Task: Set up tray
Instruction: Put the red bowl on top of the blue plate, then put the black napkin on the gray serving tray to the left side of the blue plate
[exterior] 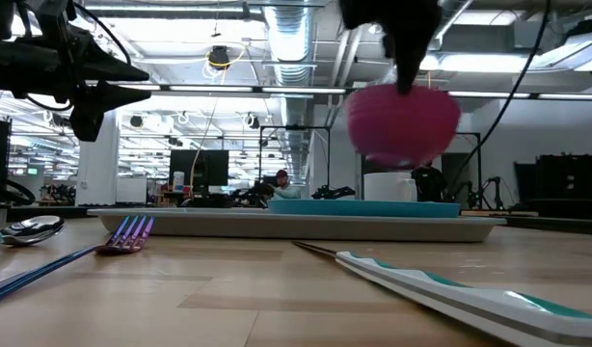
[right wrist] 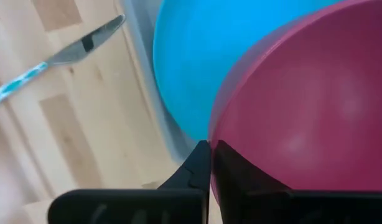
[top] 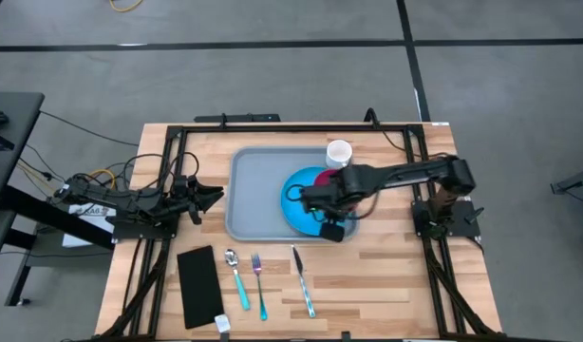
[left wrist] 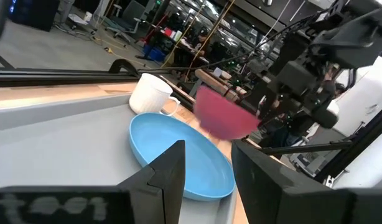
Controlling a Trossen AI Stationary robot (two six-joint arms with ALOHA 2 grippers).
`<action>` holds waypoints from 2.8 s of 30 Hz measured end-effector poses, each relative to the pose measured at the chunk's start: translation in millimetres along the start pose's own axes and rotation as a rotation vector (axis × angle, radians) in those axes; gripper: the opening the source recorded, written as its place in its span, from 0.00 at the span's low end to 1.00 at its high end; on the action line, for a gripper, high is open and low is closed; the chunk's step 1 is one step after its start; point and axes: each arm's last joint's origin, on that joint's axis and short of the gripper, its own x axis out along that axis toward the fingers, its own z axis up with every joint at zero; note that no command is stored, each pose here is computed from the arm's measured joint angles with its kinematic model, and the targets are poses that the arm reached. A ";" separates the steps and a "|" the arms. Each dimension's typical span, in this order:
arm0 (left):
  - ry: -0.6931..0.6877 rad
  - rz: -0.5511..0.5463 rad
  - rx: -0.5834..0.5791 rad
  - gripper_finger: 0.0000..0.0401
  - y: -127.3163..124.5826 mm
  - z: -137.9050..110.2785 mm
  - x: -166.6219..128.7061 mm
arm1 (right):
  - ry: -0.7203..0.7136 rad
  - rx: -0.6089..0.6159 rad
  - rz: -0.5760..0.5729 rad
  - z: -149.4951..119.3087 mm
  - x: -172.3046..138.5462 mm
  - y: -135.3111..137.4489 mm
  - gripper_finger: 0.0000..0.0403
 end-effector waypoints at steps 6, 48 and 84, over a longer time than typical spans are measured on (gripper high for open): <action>-0.001 0.000 -0.002 0.30 0.0 0.1 0.0 | 0.023 -0.037 -0.004 19.8 20.8 -7.2 0.00; 0.017 0.009 0.007 0.30 0.2 -1.9 1.3 | 0.063 -0.003 0.054 49.9 77.7 -18.5 0.10; 0.078 -0.061 -0.073 0.30 -4.8 1.6 0.5 | -1.200 0.129 0.443 -67.3 -98.8 -46.6 0.40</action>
